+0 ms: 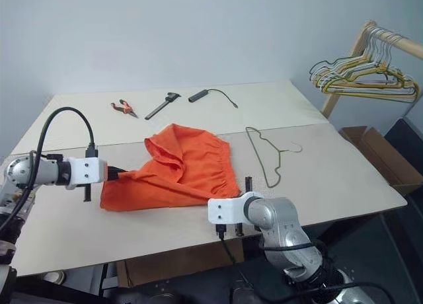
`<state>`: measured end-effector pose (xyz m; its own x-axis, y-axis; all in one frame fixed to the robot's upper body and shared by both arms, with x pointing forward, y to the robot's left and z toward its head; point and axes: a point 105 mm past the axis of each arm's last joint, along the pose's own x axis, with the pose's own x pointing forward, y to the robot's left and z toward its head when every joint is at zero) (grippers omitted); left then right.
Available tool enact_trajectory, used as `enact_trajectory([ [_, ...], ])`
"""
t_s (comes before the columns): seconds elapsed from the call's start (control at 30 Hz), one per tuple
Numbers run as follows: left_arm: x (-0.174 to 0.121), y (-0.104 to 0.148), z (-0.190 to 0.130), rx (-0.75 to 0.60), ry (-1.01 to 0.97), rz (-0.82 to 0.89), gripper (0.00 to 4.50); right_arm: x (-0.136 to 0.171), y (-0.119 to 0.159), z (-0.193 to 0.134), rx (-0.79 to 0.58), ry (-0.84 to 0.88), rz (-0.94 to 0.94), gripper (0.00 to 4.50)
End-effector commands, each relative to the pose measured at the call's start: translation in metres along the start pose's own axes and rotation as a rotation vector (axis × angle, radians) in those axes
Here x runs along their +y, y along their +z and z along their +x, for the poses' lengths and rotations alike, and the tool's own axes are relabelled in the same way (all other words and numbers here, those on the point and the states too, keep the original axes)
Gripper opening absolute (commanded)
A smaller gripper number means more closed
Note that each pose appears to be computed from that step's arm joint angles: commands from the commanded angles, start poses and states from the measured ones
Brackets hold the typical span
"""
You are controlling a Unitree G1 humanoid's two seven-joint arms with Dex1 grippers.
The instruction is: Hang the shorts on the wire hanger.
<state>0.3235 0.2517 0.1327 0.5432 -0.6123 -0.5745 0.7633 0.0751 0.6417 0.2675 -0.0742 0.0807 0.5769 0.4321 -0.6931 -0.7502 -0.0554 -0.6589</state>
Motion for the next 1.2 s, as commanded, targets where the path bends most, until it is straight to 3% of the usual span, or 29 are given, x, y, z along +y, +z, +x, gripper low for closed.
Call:
enact_trajectory([
  [0.03,0.006,0.023,-0.03,-0.123,0.024,-0.069,0.0,-0.003,-0.007,-0.009,0.038,0.025,-0.028,0.04],
  [0.17,-0.028,0.038,-0.055,-0.202,-0.158,-0.161,0.0,-0.001,-0.007,-0.01,0.036,0.048,-0.044,0.04],
  [0.37,-0.073,0.003,-0.082,-0.017,-0.328,-0.239,0.0,0.008,-0.003,-0.011,0.002,0.111,-0.083,0.04],
  [0.47,-0.084,-0.002,-0.081,0.019,-0.378,-0.221,0.0,0.011,-0.002,-0.011,-0.011,0.141,-0.104,0.04],
  [0.77,-0.109,0.017,-0.061,-0.06,-0.473,-0.23,0.0,0.003,-0.011,-0.015,0.007,0.133,-0.131,0.04],
  [0.83,-0.113,0.012,-0.065,-0.01,-0.513,-0.245,0.0,0.01,-0.01,-0.025,-0.04,0.191,-0.152,0.04],
  [0.9,-0.115,0.004,-0.07,0.047,-0.539,-0.223,0.73,0.017,-0.005,-0.034,-0.124,0.235,-0.239,0.0],
  [0.97,-0.107,0.001,-0.068,0.036,-0.489,-0.232,1.3,0.006,-0.004,-0.033,-0.139,0.151,-0.214,0.0],
  [1.07,-0.101,0.003,-0.064,0.014,-0.457,-0.23,2.22,0.006,-0.005,-0.03,-0.149,0.161,-0.172,0.69],
  [1.2,-0.103,0.003,-0.063,0.021,-0.474,-0.223,3.48,0.014,-0.001,-0.03,-0.177,0.199,-0.153,2.07],
])
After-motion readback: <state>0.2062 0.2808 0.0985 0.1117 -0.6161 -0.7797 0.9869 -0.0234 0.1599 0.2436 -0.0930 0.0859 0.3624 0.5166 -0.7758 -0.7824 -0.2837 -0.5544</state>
